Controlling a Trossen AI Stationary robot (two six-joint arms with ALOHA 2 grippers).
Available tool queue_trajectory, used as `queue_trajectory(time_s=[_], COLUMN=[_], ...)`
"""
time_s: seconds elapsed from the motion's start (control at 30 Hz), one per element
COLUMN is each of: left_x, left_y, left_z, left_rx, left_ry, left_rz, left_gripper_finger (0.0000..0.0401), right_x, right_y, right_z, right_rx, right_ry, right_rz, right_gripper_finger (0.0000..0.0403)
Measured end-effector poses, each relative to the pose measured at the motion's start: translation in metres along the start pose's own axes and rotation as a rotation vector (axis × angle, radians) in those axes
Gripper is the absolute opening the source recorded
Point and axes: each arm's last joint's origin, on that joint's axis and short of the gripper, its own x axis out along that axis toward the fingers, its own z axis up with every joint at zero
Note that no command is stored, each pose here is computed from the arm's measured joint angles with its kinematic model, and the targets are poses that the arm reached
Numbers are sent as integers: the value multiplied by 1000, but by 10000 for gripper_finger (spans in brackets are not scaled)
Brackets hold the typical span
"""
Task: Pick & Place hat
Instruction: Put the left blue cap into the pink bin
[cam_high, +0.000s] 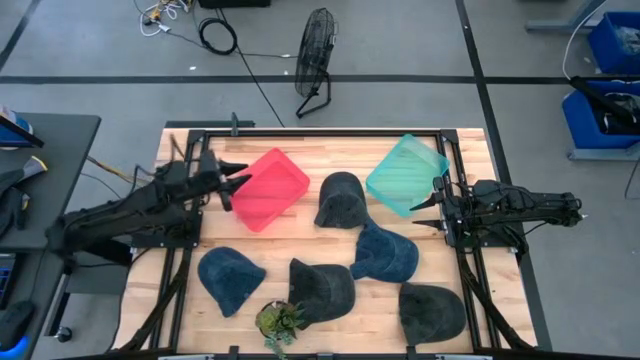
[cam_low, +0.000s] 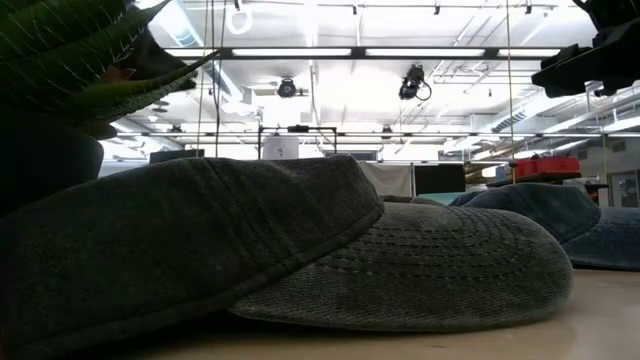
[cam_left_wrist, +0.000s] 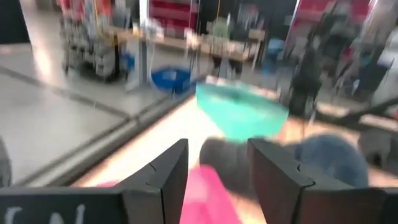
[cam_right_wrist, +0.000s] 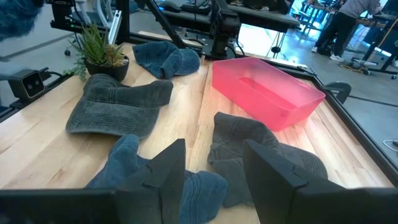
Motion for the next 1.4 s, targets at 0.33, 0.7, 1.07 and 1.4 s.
queue_trajectory(time_s=[0.33,0.7,1.07,1.4], left_x=[28,5,-12,-6], left_y=[-12,-23,-56,-93], left_z=[17,41,7,-20], left_rx=[108,-74,-493,-434], left_ry=[162,530,964,1104], left_rz=[-43,-31,-102,-91], left_gripper_finger=[184,179,165,159], right_x=[0,0,0,0], right_y=[0,0,0,0], right_z=[0,0,0,0], right_rx=[0,0,0,0], right_ry=[0,0,0,0], right_rz=[0,0,0,0], right_gripper_finger=[165,165,165,165])
